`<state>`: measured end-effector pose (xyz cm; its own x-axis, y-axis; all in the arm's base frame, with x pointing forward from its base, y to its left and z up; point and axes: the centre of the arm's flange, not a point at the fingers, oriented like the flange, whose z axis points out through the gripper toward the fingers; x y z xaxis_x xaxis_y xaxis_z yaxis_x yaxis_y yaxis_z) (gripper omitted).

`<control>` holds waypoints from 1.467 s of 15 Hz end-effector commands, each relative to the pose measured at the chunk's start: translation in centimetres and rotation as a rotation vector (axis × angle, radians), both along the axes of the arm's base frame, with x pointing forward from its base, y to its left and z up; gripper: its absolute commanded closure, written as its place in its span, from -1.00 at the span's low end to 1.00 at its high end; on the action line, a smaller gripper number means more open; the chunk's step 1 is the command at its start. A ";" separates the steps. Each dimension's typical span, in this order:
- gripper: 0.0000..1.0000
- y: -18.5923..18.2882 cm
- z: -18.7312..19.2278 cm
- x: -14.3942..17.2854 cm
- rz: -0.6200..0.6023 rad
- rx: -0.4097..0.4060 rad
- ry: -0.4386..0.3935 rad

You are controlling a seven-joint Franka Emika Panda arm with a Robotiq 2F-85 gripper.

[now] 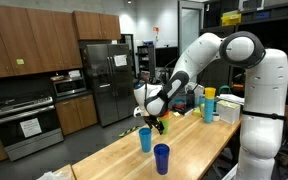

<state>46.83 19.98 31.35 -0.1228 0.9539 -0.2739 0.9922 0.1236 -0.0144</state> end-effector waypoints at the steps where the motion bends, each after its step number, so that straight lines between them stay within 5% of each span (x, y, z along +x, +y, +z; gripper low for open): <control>1: -1.00 -0.1 -0.4 1.4 0.027 0.036 0.016; 13: -1.00 1.3 -2.2 3.7 0.116 0.102 0.085; 14: -0.50 1.1 -2.3 3.9 0.114 0.110 0.084; 17: -0.23 0.9 -2.1 4.5 0.108 0.128 0.089; 22: 0.56 0.1 -1.2 5.4 0.096 0.170 0.092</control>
<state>51.35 20.71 29.39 -0.2299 0.9650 -0.1265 0.9718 0.2208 -0.0823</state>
